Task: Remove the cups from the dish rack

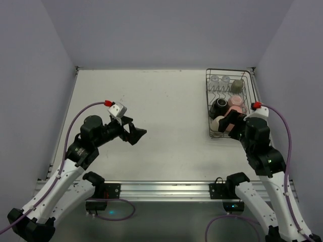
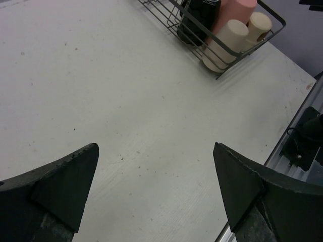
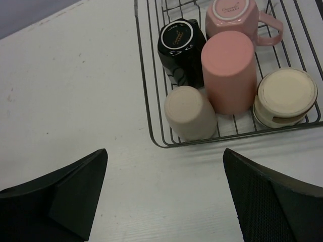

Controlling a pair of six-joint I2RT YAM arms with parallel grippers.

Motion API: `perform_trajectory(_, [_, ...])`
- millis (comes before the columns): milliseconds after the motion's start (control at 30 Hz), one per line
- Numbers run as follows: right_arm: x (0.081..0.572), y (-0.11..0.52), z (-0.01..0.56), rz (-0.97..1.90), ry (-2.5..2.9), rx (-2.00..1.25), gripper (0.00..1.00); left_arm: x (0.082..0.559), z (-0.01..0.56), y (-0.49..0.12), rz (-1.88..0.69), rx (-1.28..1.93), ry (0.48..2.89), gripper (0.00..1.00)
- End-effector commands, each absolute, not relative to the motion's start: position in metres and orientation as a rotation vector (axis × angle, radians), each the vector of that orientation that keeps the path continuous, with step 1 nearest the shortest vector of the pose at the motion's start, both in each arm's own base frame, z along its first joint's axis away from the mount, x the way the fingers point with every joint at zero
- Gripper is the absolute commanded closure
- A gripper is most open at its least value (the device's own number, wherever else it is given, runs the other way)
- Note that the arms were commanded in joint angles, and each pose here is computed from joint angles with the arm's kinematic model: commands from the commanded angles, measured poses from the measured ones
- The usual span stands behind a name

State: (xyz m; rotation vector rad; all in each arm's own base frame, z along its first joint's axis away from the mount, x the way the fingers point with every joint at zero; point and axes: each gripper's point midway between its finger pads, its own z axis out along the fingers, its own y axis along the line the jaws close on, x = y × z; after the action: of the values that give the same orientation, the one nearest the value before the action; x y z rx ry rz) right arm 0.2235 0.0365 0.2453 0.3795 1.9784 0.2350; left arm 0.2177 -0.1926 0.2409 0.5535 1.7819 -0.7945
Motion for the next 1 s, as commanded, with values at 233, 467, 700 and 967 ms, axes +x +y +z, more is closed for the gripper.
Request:
perform_trajectory(233, [0.256,0.026,0.230,0.086,2.036,0.430,0.01,0.218,0.261,-0.185,-0.759,0.531,1.735,0.00])
perform_trajectory(467, [0.281,0.023,0.218,-0.003,2.075,0.429,0.01,0.223,0.260,-0.177,-0.713,0.465,1.748,0.00])
perform_trajectory(700, [0.306,0.003,0.211,-0.128,2.081,0.494,0.04,0.222,0.258,-0.179,-0.720,0.470,1.754,0.00])
perform_trajectory(967, [0.338,-0.013,0.203,-0.169,2.084,0.554,0.03,0.224,0.255,-0.180,-0.719,0.471,1.765,0.00])
